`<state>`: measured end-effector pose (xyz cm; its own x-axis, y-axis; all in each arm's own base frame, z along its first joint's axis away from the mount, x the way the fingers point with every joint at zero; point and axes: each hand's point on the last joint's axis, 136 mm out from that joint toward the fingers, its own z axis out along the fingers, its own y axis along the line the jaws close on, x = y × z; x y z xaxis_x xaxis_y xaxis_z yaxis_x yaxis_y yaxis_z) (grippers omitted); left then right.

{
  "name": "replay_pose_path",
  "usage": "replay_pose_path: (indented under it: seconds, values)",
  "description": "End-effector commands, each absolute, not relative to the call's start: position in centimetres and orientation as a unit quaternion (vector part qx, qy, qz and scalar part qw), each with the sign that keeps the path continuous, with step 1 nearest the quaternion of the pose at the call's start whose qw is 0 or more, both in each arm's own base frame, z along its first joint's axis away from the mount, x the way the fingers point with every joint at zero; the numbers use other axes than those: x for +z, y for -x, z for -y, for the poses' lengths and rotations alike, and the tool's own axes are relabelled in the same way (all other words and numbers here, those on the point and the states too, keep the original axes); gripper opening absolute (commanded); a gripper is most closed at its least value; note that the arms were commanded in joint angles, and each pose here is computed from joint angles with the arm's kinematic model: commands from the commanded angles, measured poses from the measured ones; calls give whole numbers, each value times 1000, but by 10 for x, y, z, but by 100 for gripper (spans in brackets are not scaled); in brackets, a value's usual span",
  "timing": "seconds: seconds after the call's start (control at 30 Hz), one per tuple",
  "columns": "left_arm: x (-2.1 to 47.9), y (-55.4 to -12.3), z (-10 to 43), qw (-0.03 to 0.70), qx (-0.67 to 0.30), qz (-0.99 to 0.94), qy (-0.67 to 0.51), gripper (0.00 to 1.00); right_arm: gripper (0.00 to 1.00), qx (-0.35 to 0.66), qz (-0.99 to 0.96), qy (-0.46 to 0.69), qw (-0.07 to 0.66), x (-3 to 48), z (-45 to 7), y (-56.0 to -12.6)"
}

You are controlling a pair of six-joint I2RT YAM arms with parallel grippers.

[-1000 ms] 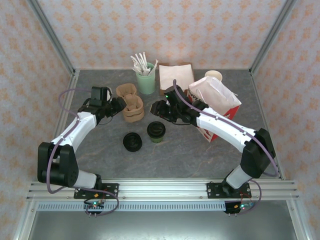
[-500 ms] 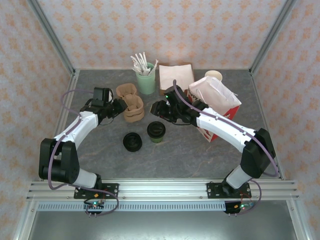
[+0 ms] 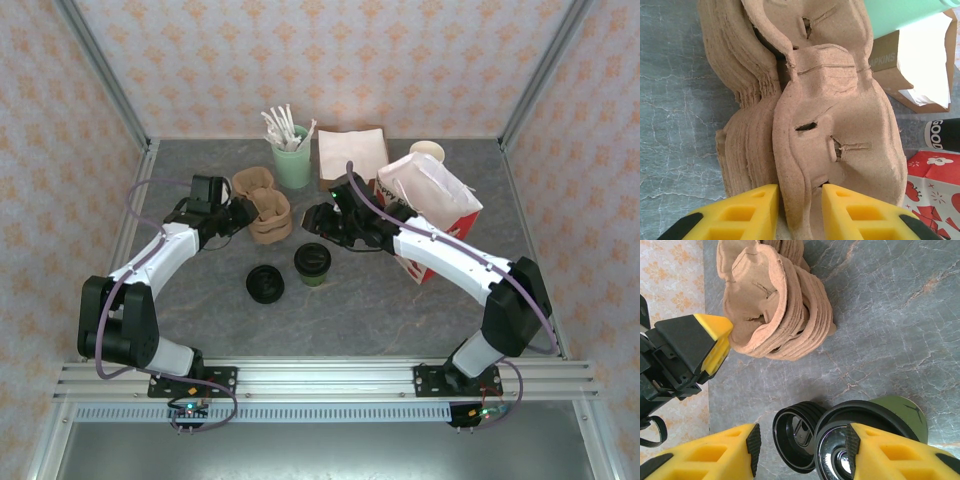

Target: Pack the takeout coffee

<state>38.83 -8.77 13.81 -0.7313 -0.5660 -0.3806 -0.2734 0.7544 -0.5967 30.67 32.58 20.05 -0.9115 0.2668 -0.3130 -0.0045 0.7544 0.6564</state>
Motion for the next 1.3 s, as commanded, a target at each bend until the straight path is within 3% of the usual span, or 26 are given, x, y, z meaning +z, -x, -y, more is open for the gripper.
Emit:
replay_pose_path:
  seconds: [0.0, 0.33, 0.8, 1.27]
  values:
    - [149, -394, 92, 297, -269, -887, 231, 29, 50, 349, -910, -74, 212, 212, -320, -305]
    - [148, -398, 96, 298, -284, -878, 242, 27, 50, 351, -909, -76, 212, 213, -320, -305]
    - [146, -402, 97, 297, -291, -873, 256, 12, 50, 351, -908, -78, 216, 215, -318, -305]
    - [199, -406, 106, 345, -349, -837, 240, 5, 47, 372, -893, -72, 242, 239, -316, -307]
